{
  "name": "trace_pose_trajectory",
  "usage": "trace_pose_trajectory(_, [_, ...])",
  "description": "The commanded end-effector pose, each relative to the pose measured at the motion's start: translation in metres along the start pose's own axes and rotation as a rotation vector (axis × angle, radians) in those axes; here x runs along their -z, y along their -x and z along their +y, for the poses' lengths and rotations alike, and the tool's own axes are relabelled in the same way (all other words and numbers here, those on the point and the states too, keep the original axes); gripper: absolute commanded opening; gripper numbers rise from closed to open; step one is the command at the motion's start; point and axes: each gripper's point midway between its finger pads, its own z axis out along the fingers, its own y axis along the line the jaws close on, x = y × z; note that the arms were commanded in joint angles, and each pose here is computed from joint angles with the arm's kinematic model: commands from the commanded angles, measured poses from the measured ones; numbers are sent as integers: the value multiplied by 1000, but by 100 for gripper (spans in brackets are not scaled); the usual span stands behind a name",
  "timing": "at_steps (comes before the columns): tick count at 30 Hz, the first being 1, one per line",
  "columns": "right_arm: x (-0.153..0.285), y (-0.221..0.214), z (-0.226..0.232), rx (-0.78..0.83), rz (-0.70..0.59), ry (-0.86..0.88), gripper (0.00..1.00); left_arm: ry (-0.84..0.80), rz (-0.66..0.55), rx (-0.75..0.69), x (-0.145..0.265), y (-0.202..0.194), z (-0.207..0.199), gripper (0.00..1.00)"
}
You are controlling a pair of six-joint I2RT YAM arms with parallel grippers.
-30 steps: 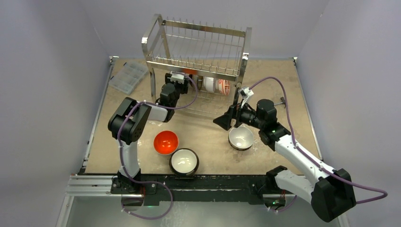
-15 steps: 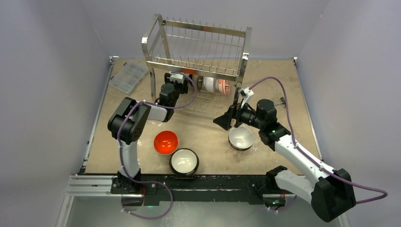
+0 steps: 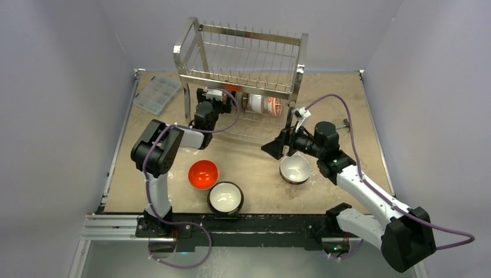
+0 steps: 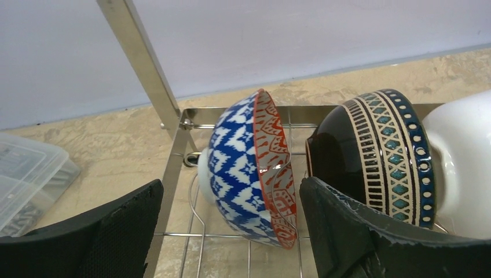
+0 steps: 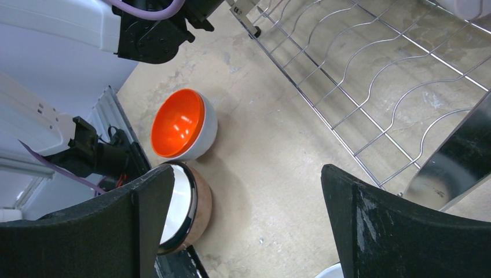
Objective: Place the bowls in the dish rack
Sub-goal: Place the bowl in the dish rack, then move the bowl to the center of the board.
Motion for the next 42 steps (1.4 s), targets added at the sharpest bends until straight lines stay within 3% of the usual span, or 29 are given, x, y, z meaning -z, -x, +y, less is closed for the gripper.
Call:
trace_pose_trajectory(1, [4,23,15,49,-55,29,99,75,-94,56,8,45,19,87])
trace_pose_trajectory(7, [3,25,16,50,-59,40,99,71,-61,97,35,52,24,94])
trace_pose_trajectory(19, [2,25,21,37,-59,68,99,-437,-55,44,131,61,-59,95])
trace_pose_trajectory(24, [3,23,23,28,-57,83,99,-542,-11,133,175,60,-77,95])
trace_pose_trajectory(35, [8,9,21,3,-38,72,99,-234,256,503,238,48,-23,98])
trace_pose_trajectory(42, [14,-5,13,-19,-1,22,98,-35,432,630,275,19,3,99])
